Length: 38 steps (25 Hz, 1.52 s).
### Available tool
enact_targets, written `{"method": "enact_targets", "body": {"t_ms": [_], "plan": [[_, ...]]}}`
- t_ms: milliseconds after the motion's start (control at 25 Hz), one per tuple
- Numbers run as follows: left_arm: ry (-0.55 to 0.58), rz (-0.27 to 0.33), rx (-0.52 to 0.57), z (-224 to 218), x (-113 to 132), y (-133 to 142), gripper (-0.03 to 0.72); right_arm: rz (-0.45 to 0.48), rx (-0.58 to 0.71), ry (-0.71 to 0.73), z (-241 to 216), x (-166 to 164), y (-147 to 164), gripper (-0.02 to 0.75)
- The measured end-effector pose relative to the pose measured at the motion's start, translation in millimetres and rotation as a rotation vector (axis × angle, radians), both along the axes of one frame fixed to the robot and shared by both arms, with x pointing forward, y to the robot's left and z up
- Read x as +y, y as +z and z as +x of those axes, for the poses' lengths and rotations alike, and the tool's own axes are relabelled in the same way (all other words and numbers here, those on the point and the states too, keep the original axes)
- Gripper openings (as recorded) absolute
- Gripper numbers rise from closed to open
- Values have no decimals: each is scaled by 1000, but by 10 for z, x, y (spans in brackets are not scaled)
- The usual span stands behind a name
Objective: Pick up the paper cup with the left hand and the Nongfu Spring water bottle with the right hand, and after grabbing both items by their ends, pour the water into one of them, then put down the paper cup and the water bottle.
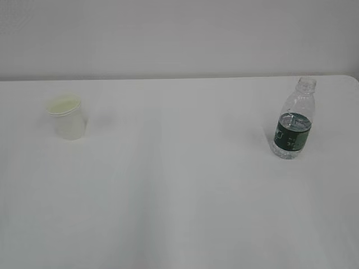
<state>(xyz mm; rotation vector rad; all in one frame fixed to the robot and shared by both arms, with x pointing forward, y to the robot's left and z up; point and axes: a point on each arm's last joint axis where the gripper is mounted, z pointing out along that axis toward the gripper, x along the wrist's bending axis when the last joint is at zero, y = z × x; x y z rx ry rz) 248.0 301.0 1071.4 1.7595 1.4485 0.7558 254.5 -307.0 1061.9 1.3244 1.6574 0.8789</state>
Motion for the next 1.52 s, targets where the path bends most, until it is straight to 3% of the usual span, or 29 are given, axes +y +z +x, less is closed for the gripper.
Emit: {"method": "enact_targets", "body": {"t_ms": [240,600,800,1080,1520], "plan": [[1,8,39,-31,7,-82,533,31,93,11,-59,18,-47,540],[-4,-17,-48,-142,26,-130,533,31,214,5,-123,15,-133,540],[-10,-34,-75,-156,19,-144,533,37,218,12,-127,23,-157,540],[-10,-35,-77,-156,19,-147,533,53,122,19,-260,4,-180,540],[-14,-36,-83,-161,20,-146,533,53,123,19,-256,5,-185,539]]}}
